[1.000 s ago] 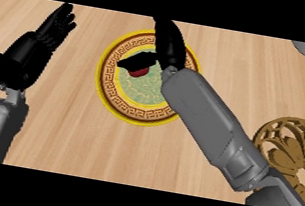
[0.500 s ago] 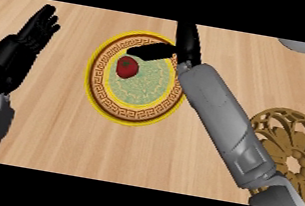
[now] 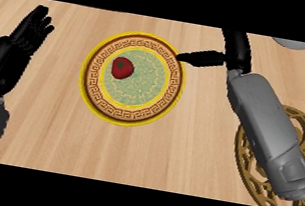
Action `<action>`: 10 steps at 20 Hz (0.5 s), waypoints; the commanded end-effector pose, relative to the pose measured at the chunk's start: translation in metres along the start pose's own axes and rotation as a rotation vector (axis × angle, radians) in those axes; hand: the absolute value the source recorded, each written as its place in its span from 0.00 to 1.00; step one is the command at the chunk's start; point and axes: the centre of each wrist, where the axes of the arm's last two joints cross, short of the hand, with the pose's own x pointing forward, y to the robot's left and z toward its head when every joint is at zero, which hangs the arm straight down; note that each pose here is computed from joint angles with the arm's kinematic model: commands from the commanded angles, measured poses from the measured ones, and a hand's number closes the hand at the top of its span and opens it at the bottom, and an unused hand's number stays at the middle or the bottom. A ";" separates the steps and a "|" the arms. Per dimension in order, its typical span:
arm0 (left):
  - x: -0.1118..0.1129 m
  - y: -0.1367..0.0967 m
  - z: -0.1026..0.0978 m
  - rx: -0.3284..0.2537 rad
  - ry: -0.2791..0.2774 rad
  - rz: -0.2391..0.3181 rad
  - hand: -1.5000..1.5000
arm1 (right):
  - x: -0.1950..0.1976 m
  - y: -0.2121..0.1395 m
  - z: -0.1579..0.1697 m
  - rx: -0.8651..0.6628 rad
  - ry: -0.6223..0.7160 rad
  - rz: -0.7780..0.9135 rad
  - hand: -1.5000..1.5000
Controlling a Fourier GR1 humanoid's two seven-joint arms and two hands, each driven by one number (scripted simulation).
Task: Pick the tomato from the placemat and place it in the plate
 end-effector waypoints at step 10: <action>-0.006 -0.011 0.017 -0.012 0.008 0.005 0.50 | -0.024 -0.107 0.020 0.049 -0.014 0.048 0.00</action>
